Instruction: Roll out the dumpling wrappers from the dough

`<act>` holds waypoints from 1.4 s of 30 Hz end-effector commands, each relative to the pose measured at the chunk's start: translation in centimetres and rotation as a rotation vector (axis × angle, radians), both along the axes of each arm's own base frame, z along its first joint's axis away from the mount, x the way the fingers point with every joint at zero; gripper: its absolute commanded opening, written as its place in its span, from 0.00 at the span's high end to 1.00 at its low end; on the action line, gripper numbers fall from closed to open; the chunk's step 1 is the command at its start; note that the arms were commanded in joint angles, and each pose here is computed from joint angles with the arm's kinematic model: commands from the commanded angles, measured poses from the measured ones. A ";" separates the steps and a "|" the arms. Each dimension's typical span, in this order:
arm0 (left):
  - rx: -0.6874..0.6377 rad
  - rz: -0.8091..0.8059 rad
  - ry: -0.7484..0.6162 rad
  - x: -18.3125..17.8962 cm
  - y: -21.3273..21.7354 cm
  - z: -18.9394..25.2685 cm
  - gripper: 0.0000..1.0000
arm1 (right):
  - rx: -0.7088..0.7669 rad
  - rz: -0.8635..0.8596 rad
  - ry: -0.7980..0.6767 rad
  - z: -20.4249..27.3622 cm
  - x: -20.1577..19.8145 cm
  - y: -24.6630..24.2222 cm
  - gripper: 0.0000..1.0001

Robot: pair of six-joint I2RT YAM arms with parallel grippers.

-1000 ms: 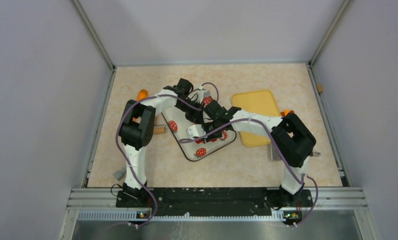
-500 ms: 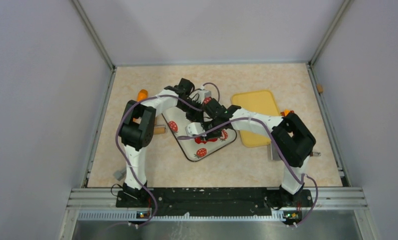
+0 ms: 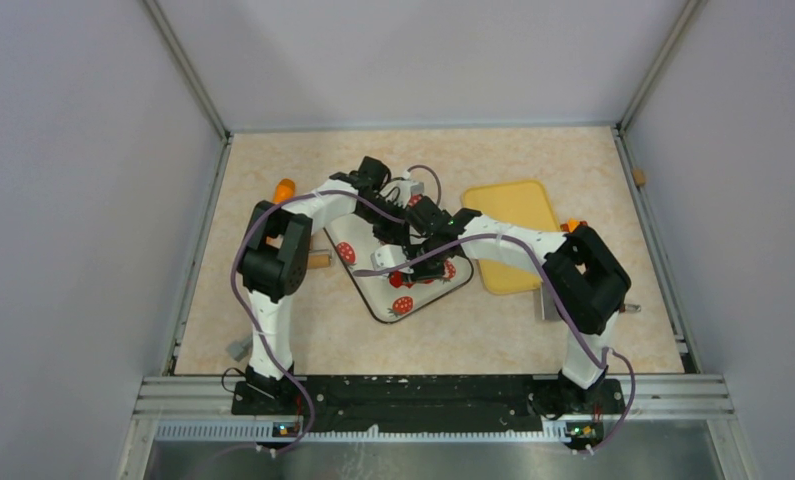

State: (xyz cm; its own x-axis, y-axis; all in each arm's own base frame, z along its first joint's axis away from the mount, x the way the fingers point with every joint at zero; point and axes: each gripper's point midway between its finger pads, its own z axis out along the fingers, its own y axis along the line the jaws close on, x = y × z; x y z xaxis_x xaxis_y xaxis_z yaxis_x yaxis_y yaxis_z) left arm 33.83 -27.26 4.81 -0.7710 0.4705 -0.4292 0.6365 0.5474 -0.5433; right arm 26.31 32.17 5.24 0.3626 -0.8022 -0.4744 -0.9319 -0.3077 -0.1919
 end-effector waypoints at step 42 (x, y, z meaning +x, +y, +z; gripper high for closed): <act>-0.014 -0.014 -0.014 -0.5 -0.5 0.9 0.81 | 0.003 -0.040 0.105 -1.4 -1.6 0.5 1.00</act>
